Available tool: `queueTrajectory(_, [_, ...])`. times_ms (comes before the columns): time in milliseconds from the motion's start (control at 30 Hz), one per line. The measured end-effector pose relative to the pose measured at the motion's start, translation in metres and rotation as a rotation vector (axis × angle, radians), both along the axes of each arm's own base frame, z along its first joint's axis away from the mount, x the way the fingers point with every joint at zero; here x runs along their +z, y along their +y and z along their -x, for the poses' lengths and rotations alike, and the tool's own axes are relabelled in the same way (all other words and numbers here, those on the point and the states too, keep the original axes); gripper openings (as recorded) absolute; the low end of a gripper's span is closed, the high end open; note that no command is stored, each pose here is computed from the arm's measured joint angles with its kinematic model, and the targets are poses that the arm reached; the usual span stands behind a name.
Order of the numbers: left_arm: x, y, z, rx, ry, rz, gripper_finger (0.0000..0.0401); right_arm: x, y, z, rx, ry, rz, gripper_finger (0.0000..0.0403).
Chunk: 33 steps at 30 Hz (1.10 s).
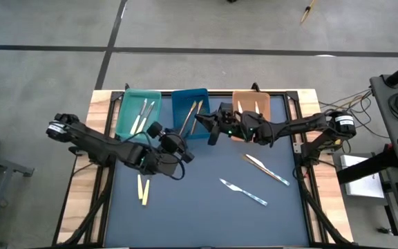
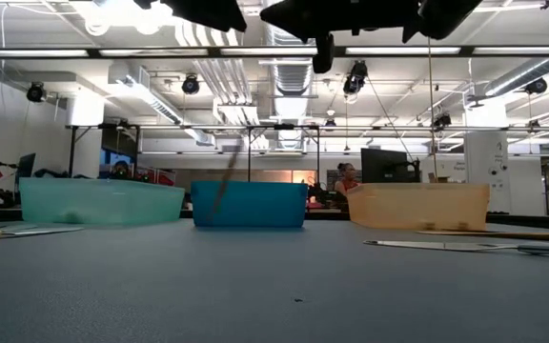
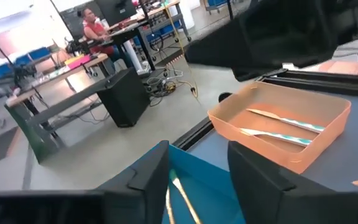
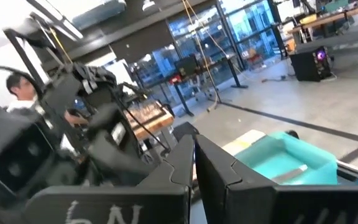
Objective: Sort silverware by color (type)
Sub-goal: Put the gold table knife into the blue bin
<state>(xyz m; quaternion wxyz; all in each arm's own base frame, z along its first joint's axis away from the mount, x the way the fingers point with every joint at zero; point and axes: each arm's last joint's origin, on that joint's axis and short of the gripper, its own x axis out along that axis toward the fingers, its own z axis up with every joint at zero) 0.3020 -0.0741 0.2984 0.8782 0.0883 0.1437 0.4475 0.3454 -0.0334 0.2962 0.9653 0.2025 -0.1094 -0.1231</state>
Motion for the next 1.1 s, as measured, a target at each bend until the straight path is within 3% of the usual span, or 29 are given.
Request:
queueTrajectory(133, [0.012, 0.003, 0.012, -0.014, 0.050, -0.036, 0.0168, 0.003, -0.006, -0.002, -0.019, 0.069, -0.003, 0.0008])
queueTrajectory(300, [0.012, 0.008, 0.028, -0.046, 0.157, -0.050, 0.0168, 0.008, -0.008, -0.008, -0.023, 0.232, 0.015, 0.0008])
queueTrajectory(600, [-0.049, 0.000, 0.038, -0.474, 0.474, 0.139, 0.0149, 0.017, 0.017, 0.000, 0.091, 0.597, 0.150, 0.0008])
queueTrajectory(833, [-0.093, -0.006, 0.036, -0.773, 0.279, 0.100, 0.0139, 0.016, 0.040, 0.011, 0.161, 0.727, 0.173, 0.0008])
queueTrajectory(967, [-0.103, -0.004, 0.033, -0.784, 0.140, 0.082, 0.0138, 0.018, 0.051, 0.021, 0.177, 0.771, 0.163, 0.0008])
queueTrajectory(1100, [-0.113, -0.005, 0.024, -0.780, 0.146, 0.090, 0.0138, 0.025, 0.061, 0.032, 0.208, 0.778, 0.177, 0.0008])
